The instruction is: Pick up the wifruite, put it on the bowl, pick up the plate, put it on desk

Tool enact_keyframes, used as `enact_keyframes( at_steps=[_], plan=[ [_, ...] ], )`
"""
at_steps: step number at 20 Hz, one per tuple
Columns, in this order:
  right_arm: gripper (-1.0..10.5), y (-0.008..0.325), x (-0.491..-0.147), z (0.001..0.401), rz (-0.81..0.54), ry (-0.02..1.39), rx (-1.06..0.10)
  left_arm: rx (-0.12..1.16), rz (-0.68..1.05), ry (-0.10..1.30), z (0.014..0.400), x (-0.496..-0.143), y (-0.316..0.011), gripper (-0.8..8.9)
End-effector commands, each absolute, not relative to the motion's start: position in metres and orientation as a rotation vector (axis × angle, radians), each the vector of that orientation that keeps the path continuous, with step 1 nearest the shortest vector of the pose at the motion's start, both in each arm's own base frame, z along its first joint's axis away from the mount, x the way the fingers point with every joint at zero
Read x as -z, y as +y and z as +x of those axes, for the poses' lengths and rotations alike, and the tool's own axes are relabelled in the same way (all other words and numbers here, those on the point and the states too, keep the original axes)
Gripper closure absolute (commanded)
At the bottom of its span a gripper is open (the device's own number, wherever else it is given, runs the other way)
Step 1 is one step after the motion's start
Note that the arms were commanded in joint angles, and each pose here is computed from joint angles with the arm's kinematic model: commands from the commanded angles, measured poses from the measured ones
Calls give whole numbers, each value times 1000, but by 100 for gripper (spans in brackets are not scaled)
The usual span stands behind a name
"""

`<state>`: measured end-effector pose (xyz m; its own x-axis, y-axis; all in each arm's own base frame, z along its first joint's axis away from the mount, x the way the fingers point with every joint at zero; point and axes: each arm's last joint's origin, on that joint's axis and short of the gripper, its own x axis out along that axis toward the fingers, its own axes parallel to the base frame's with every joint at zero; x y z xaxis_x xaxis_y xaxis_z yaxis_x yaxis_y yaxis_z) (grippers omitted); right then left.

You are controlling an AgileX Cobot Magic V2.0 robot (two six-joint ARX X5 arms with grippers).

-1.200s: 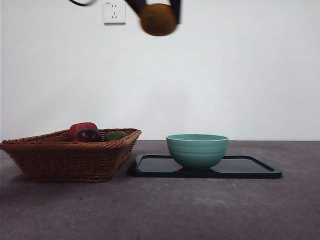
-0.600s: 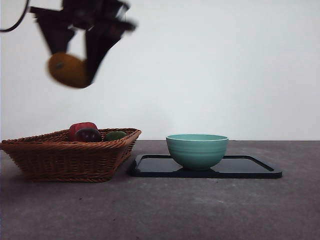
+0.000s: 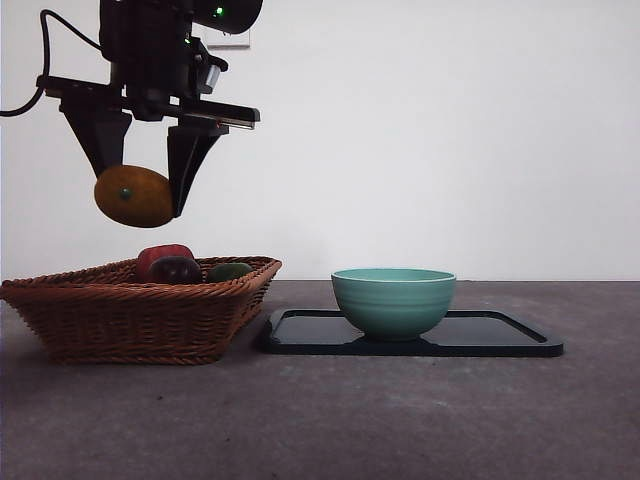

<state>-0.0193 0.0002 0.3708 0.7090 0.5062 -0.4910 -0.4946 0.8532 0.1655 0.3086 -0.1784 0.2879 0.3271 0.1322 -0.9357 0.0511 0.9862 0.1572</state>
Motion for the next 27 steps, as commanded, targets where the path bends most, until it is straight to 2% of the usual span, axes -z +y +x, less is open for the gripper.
enact_keyframes(
  at_steps=[1,6,10,19,23,24,25,27],
  plan=[
    [354,-2,-367,-24,10,615,-558,-61,157,1237,311,-279,-180,726],
    [354,-2,-367,-24,9,615,-558,-54,160,1230,318,-249,-182,726],
    [354,-2,-367,-24,6,614,-559,40,128,1248,330,-232,-189,726],
    [354,-2,-367,-24,6,614,-559,5,124,1285,346,-199,-192,723],
    [354,-2,-367,-24,6,614,-559,5,125,1286,348,-196,-192,721],
    [354,-2,-367,-24,6,614,-559,7,125,1283,348,-196,-192,710],
    [354,-2,-367,-24,6,614,-559,7,126,1284,348,-196,-192,651],
    [354,-2,-367,-24,7,614,-559,7,127,1285,348,-196,-192,459]
  ],
)
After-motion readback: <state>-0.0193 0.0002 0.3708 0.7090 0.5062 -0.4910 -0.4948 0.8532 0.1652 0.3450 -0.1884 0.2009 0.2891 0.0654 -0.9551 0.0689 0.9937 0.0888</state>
